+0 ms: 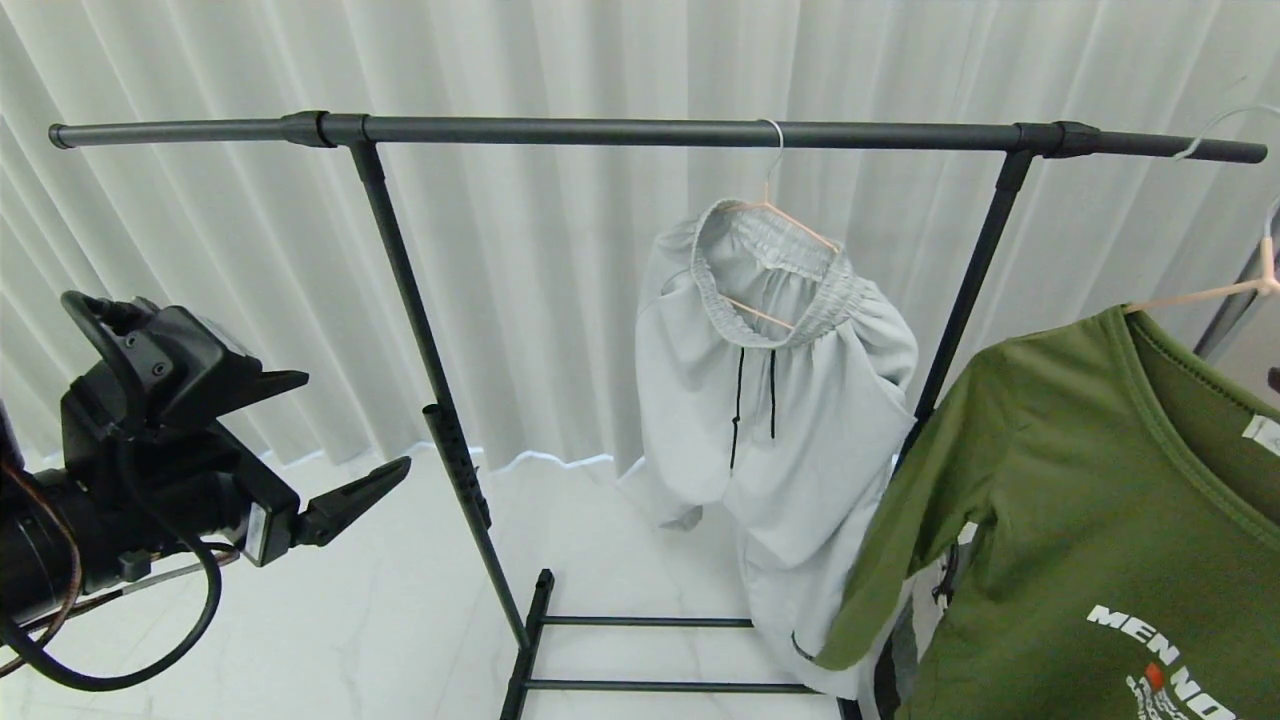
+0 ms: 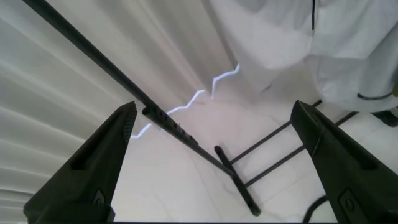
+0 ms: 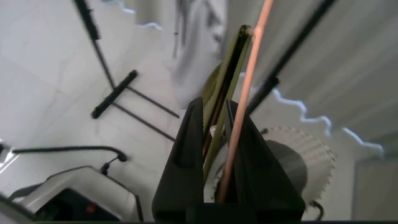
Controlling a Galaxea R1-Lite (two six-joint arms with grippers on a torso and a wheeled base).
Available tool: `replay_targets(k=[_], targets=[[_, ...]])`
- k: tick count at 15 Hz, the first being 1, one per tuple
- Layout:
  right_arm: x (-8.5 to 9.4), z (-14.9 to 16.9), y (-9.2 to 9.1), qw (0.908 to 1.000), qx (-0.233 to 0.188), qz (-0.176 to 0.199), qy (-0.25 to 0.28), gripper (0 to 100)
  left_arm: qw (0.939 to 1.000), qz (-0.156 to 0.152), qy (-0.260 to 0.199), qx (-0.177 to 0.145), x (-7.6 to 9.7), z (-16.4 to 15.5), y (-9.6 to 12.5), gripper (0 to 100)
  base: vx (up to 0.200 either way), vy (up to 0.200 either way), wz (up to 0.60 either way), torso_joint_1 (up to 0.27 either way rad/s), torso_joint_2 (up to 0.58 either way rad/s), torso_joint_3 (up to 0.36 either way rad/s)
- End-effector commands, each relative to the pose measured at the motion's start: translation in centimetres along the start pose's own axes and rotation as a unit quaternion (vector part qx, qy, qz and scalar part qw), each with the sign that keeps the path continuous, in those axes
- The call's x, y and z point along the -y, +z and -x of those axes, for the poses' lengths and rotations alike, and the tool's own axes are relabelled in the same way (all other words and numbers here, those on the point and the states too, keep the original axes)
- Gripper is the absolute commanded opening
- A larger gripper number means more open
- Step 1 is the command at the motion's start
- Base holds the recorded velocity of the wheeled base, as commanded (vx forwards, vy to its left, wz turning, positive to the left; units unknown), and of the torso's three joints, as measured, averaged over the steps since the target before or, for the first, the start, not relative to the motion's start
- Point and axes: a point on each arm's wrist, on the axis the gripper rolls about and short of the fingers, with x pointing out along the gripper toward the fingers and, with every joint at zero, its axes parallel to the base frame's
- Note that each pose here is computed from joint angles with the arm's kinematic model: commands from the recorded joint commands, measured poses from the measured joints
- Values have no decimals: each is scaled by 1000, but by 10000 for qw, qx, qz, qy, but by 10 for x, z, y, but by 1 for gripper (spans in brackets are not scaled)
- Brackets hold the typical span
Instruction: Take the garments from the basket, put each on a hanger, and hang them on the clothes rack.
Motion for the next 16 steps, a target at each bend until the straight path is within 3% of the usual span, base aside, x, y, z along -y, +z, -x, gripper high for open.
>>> replay_targets(k=[1,5,8,14,16], targets=[[4,0,0,9998,-16,-44,-173,0,10000,16,-12,-28,-1,-3,-1,100,0,0,0,0,0,0],[4,-2,-1,9998,-65,-55,-162,0,9991,-103,396,135,-8,-18,1,100,0,0,0,0,0,0],[5,-5,-1,9999,-83,-52,-135,0,9990,-107,410,143,-8,-17,1,100,0,0,0,0,0,0],[6,-11,0,9998,-93,-63,133,0,9991,-103,402,131,-8,-18,0,100,0,-200,0,4,-2,2],[5,-14,1,9991,-65,-76,401,0,9991,-98,394,119,-8,-18,0,100,0,0,0,0,0,0]])
